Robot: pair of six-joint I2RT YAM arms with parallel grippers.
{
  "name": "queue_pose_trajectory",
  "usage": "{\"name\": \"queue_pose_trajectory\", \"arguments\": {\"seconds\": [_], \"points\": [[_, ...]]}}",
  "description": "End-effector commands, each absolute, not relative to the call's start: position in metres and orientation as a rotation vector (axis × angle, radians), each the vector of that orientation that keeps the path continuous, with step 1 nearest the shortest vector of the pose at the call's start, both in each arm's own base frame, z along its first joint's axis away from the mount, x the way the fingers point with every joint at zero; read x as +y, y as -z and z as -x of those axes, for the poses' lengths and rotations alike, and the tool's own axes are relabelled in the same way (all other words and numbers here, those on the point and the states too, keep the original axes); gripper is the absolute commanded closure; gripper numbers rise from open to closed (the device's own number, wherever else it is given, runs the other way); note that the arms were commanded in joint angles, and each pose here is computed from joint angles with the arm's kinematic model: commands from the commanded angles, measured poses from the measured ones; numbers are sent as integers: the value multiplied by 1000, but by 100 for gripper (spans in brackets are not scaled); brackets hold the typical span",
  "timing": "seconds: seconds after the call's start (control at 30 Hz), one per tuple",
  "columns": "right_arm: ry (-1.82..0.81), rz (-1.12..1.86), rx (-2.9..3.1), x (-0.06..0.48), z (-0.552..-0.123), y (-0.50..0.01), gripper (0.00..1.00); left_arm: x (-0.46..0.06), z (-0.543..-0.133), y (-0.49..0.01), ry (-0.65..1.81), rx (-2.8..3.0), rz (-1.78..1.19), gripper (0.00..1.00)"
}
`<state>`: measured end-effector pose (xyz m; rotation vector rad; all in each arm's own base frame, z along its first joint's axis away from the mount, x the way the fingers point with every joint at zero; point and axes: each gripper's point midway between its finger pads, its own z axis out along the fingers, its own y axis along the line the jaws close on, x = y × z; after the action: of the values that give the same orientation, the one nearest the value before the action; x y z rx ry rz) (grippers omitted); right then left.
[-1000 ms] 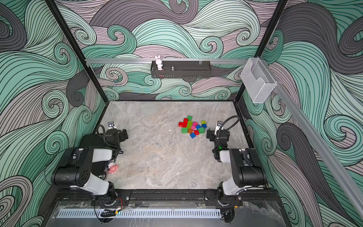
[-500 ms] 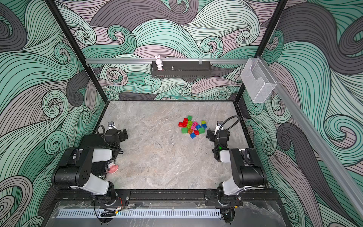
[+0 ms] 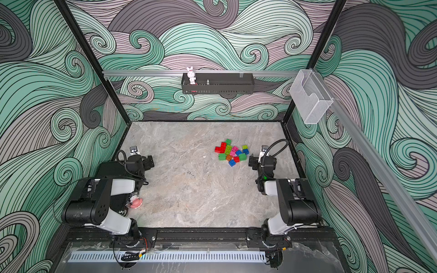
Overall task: Assemble the number 4 with lego
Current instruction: Pick up the lego brick from the center of the board.
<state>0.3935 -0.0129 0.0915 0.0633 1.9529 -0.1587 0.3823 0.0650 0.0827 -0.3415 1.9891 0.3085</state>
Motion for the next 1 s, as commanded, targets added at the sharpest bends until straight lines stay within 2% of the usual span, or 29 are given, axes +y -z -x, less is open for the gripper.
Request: {"name": "queue_pose_trajectory", "arguments": {"seconds": [0.0,0.07,0.17,0.23,0.37,0.5,0.67,0.73,0.83,0.97], "points": [[186,-130,1989,-20,-397,-123,1,57,-385,-96,-278,1957,298,1],[187,-177,2026,-25,-399,-143,1,53,-383,-102,-286,1928,266,1],[115,-212,2039,-18,-403,-167,1,53,-380,-143,-387,1875,265,1],[28,-236,2070,-9,-404,-172,1,65,-372,-168,-339,1902,512,1],[-85,-257,2252,8,-403,-163,2,48,-381,-209,-151,1888,700,1],[-167,-187,2515,26,-383,-138,6,-14,-390,-236,164,1968,631,1],[-260,-103,2727,48,-360,-117,9,-87,-373,-237,480,2069,523,1],[-301,-37,2783,64,-353,-110,14,-104,-362,-228,555,2131,501,1],[-368,47,2829,90,-348,-99,19,-122,-345,-209,637,2235,455,1],[-420,157,2874,117,-346,-83,18,-125,-330,-189,634,2327,427,2]]}}
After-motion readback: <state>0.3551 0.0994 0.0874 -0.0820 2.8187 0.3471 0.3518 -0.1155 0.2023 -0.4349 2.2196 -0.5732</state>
